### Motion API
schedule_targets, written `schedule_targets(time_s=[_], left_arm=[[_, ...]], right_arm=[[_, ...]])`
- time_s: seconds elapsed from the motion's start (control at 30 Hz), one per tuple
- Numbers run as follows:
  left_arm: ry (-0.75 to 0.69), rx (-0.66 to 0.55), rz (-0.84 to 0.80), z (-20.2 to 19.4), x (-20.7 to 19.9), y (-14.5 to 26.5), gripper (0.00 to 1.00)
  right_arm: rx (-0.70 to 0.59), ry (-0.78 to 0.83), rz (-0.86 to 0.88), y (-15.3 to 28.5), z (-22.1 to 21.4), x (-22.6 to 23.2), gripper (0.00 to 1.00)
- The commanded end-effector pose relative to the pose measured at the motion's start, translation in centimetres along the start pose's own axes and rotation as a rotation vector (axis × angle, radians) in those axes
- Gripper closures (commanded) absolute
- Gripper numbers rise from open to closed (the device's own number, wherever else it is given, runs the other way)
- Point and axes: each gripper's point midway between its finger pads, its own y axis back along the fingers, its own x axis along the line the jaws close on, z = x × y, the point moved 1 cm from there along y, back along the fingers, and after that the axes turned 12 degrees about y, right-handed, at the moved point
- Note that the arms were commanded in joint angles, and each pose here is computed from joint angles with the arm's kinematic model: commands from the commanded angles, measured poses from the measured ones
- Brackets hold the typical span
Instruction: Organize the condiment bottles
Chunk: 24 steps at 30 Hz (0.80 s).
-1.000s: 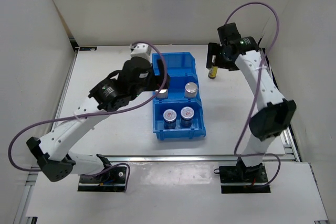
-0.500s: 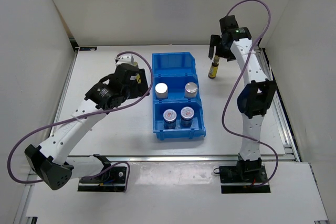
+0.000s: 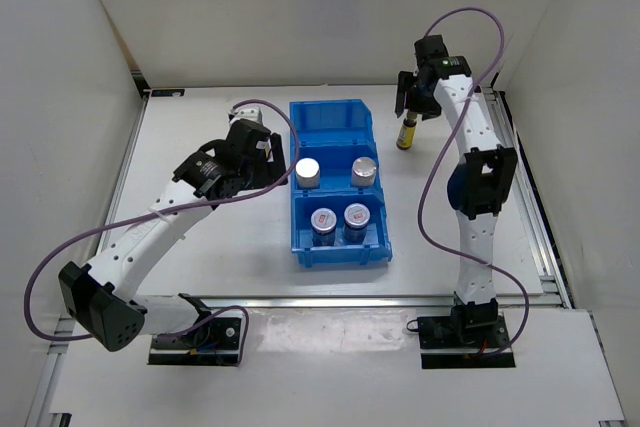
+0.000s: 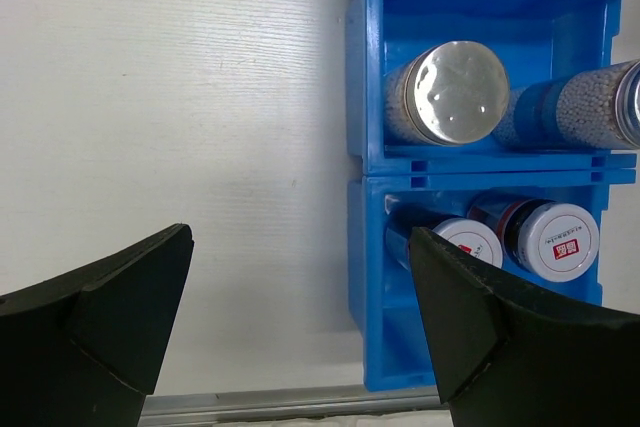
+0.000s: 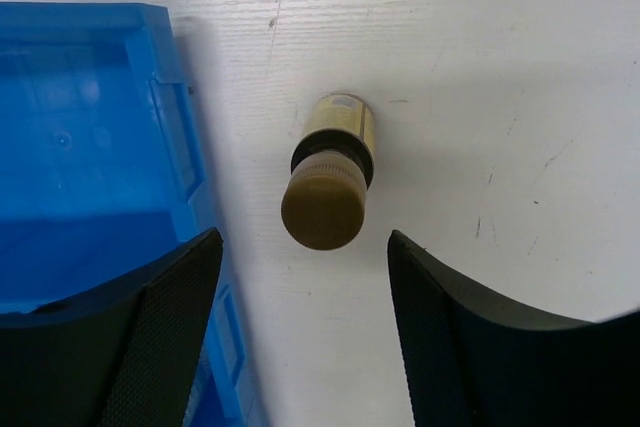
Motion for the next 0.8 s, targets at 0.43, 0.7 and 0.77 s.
schedule_targets(time_s=[0.43,0.7,0.77], left_arm=[[0.011,0.002,-0.006,0.5,0.3,1.0,0.0],[0.02,0.008,-0.013,0.4,0.2,1.0,0.0],[0.029,0.008,-0.013,0.4,0.1,1.0,0.0]], right_arm=[[-0.066,0.028,-0.014,-0.9,1.8,-0.3,0.62],[-0.147,0.021,-0.052,3.0,3.4,-1.1,0.9],[-0.163,0.02,-0.052,4.1,3.6,-1.1,0.98]])
